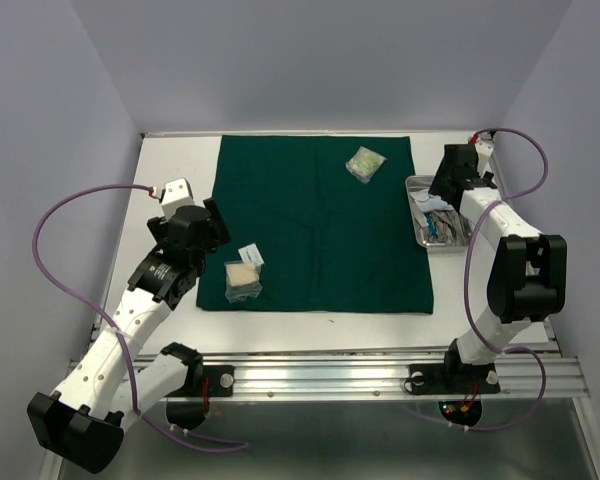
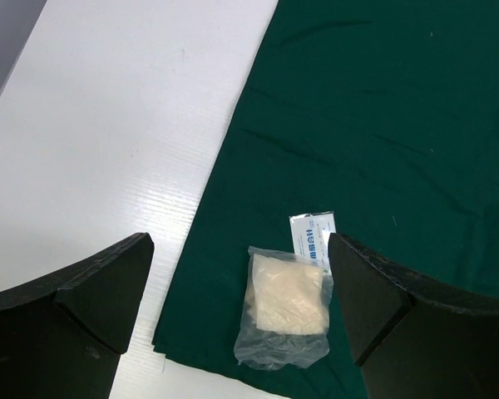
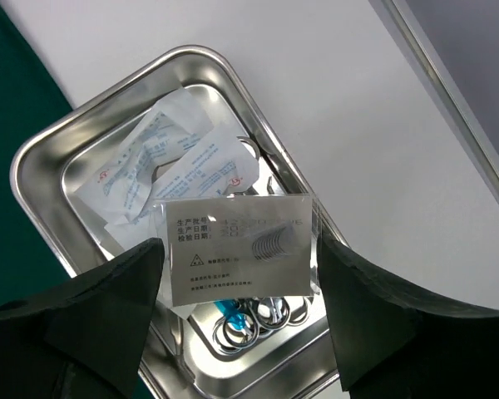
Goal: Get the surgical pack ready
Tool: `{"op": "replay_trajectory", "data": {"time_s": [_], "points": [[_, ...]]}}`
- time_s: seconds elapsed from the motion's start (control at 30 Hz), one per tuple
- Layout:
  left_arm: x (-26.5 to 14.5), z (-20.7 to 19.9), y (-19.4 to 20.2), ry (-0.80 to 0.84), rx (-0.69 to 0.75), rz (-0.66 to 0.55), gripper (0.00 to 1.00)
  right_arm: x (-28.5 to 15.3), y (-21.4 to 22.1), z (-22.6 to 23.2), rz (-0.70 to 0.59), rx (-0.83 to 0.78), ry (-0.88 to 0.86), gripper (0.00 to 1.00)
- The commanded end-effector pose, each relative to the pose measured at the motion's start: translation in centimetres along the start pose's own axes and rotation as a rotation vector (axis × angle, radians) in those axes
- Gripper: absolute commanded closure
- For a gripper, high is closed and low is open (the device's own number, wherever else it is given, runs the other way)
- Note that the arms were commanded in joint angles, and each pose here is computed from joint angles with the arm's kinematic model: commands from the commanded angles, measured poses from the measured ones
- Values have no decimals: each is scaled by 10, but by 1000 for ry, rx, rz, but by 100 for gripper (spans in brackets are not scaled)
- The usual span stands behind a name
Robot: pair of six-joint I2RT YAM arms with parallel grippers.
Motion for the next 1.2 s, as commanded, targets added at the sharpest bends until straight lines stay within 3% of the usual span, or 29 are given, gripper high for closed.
{"op": "replay_trajectory", "data": {"time_s": [0.0,0.13,0.43,0.67,0.9,1.03,1.17], "points": [[-5,-4,-19,17,-30,-63,1,2,-8,6,-41,26,-44,15],[-7,-2,-19,14,-33,-66,1,-7,-18,7,-62,45,-77,7],[-7,-1,-20,1,-36,-73,1,-36,-29,13,-80,49,-255,14],[-7,-1,-25,-17,-38,-84,1,-100,10,110,-70,-189,-506,17],[-16,3,-35,-33,-61,-105,1,-173,83,212,11,-429,-808,22],[-24,9,-46,-79,-123,-152,1,-219,129,261,14,-577,-903,22],[-35,10,-59,-62,-144,-184,1,-236,160,296,12,-656,-924,20]]}}
Point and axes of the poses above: each gripper's point midway between its finger pads, its own x axis out along the fingers, its own z axis along the line the jaws close on, y = z × x, the point moved 9 cm from there along -x, back along the fingers, and after that the axes turned 2 degrees about -x, right-handed, at the moved point
